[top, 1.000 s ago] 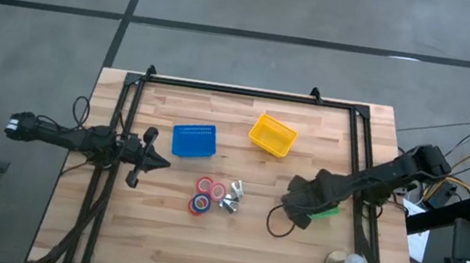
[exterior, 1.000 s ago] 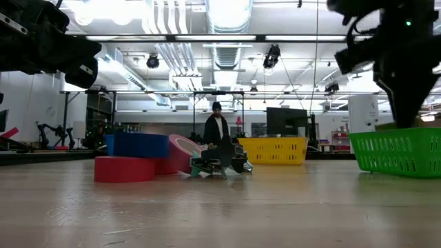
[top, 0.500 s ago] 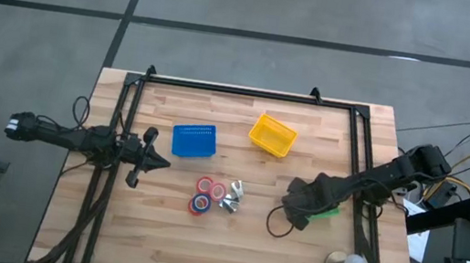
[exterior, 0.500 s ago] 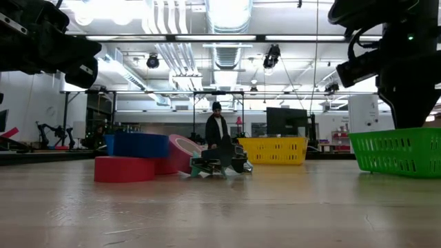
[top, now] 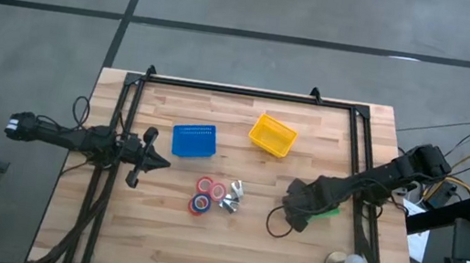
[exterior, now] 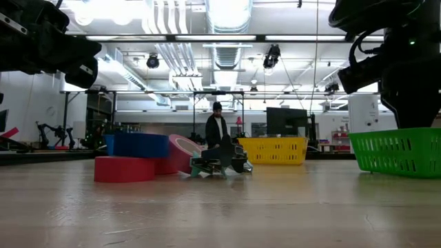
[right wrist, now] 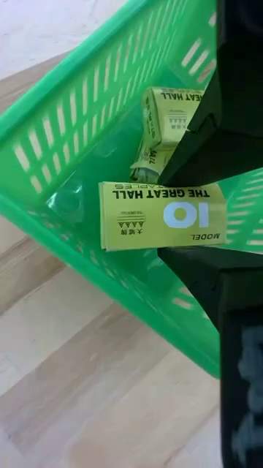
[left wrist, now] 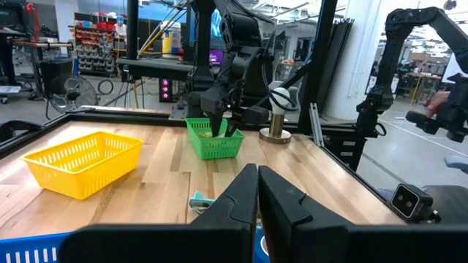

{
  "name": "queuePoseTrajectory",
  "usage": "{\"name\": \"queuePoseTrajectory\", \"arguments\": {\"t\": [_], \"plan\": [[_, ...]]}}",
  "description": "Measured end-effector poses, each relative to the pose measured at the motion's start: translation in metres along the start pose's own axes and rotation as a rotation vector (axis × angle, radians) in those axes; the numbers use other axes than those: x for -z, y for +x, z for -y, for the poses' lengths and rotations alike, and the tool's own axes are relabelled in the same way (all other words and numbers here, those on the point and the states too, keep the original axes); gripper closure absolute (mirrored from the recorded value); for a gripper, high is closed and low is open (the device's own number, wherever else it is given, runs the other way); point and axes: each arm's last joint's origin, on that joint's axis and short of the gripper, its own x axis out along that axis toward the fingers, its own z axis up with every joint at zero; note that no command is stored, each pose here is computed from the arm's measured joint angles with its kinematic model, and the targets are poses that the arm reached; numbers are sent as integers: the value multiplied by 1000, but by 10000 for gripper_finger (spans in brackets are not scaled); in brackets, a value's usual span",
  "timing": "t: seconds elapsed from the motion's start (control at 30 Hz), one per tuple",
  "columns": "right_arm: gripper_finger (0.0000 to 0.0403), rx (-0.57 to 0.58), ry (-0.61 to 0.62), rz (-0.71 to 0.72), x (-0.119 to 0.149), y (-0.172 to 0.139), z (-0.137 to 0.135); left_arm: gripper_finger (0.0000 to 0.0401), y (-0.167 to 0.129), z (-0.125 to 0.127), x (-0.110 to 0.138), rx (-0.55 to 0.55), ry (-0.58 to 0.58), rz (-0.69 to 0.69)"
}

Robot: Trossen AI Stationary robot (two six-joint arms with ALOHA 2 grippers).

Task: Pick and place Stapler, Stapler remover, tape
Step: Put the green staple box into the green bin, then put the top blue staple remover into the yellow bin

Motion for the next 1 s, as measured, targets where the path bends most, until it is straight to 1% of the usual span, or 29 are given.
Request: {"name": "queuePoseTrajectory", "arguments": {"t": [0.1, 0.2, 0.6, 0.73, 0.83, 1.0], "plan": [[274, -11, 2, 8, -1, 0, -1, 385, 0, 0, 0, 0, 0, 0], [263, -10, 6, 9, -1, 0, -1, 385, 0, 0, 0, 0, 0, 0], [192, -2, 23, 4, -1, -2, 0, 385, 0, 0, 0, 1, 0, -1], [178, 26, 18, -13, -1, -9, 1, 385, 0, 0, 0, 0, 0, -1], [171, 25, 17, -8, -3, -17, -2, 385, 0, 0, 0, 0, 0, 0], [163, -1, 1, 72, -11, -34, -9, 385, 0, 0, 0, 0, 0, -1]]}}
